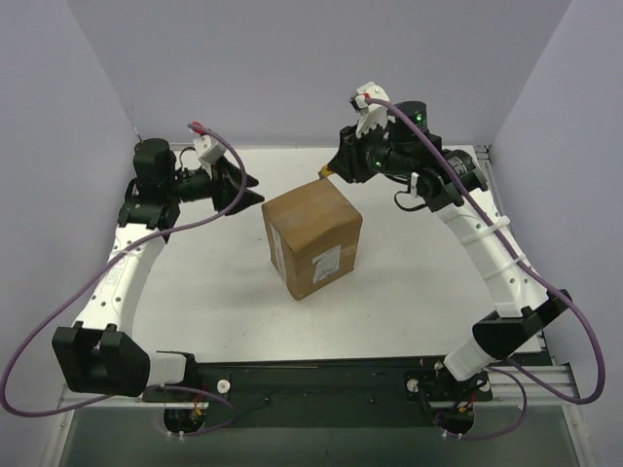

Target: Unpack the express box

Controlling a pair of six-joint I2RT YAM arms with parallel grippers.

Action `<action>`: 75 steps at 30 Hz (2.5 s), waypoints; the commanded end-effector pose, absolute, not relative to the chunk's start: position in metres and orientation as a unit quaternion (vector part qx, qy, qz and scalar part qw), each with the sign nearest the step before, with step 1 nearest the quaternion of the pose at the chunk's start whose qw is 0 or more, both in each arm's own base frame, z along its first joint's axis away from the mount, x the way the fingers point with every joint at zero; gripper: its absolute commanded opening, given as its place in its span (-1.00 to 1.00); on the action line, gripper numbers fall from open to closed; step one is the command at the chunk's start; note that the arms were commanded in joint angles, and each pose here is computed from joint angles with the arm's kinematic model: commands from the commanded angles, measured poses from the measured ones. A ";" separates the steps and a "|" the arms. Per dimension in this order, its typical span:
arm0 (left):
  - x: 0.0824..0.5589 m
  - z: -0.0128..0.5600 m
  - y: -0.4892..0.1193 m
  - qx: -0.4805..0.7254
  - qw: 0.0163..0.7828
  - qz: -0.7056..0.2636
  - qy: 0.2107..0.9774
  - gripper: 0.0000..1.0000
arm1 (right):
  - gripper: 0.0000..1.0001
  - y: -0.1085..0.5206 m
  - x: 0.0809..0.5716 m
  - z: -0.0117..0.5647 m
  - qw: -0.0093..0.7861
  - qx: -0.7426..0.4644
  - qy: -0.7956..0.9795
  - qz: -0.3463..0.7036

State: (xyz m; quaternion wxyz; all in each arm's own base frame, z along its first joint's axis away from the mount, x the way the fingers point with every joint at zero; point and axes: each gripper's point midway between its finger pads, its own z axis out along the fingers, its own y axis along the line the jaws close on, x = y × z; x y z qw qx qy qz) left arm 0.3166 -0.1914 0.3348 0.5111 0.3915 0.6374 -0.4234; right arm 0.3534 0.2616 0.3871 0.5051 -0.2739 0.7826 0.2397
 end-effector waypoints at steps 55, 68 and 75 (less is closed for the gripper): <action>0.350 0.257 -0.209 0.132 0.350 -0.540 0.754 0.32 | -1.00 0.366 0.252 0.379 0.641 -0.316 0.666 0.215; 0.350 0.245 -0.206 0.130 0.351 -0.522 0.766 0.28 | -1.00 0.373 0.257 0.356 0.614 -0.334 0.691 0.184; 0.352 0.243 -0.205 0.127 0.350 -0.520 0.769 0.26 | -1.00 0.370 0.259 0.350 0.610 -0.331 0.697 0.179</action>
